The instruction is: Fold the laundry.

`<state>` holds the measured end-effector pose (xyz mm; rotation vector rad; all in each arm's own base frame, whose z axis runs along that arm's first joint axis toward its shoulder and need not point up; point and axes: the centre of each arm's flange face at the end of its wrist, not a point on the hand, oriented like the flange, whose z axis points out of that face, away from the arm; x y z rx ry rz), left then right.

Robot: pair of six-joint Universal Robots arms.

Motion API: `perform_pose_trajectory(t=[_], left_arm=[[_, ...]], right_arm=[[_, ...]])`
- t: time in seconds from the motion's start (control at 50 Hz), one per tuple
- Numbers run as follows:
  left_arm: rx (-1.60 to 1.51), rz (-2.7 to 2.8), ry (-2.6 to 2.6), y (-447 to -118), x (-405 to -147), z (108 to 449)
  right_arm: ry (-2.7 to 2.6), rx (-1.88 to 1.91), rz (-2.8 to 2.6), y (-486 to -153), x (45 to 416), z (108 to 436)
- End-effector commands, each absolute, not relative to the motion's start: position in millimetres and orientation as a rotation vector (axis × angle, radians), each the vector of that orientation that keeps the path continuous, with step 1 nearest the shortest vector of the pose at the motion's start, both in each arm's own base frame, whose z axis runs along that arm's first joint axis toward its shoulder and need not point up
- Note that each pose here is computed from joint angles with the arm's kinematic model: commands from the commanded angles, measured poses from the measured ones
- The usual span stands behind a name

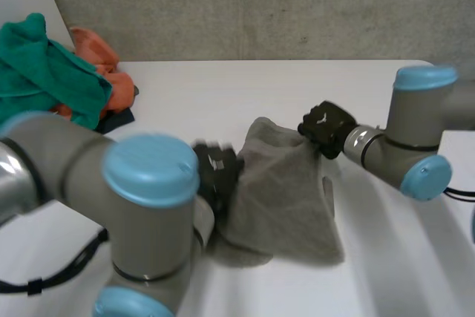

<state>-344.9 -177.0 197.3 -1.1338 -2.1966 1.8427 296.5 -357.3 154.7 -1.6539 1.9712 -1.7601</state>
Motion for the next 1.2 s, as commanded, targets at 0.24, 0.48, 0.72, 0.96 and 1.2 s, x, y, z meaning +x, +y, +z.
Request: perform_pose_trajectory(t=[0.24, 0.48, 0.72, 0.96, 1.2], left_arm=[[-0.903, 2.145, -1.929, -279.2, -310.0, 304.9], [-1.09, 2.018, -2.103, -358.1, -349.2, 207.2], [-0.868, 2.021, -2.205, -328.3, -325.4, 252.8], [-0.882, 1.472, -2.381, -229.9, -278.2, 203.3], [-0.691, 1.345, -2.454, -272.2, -275.0, 144.3]], right_arm=[[2.139, -1.515, -1.547, -247.8, 268.6, 299.0], [2.368, -1.384, -1.56, -283.9, 297.1, 217.5], [2.424, -1.279, -1.741, -310.6, 294.0, 201.7], [2.402, -1.314, -1.68, -304.5, 292.5, 195.7], [2.383, -1.331, -1.64, -293.3, 289.7, 197.1]])
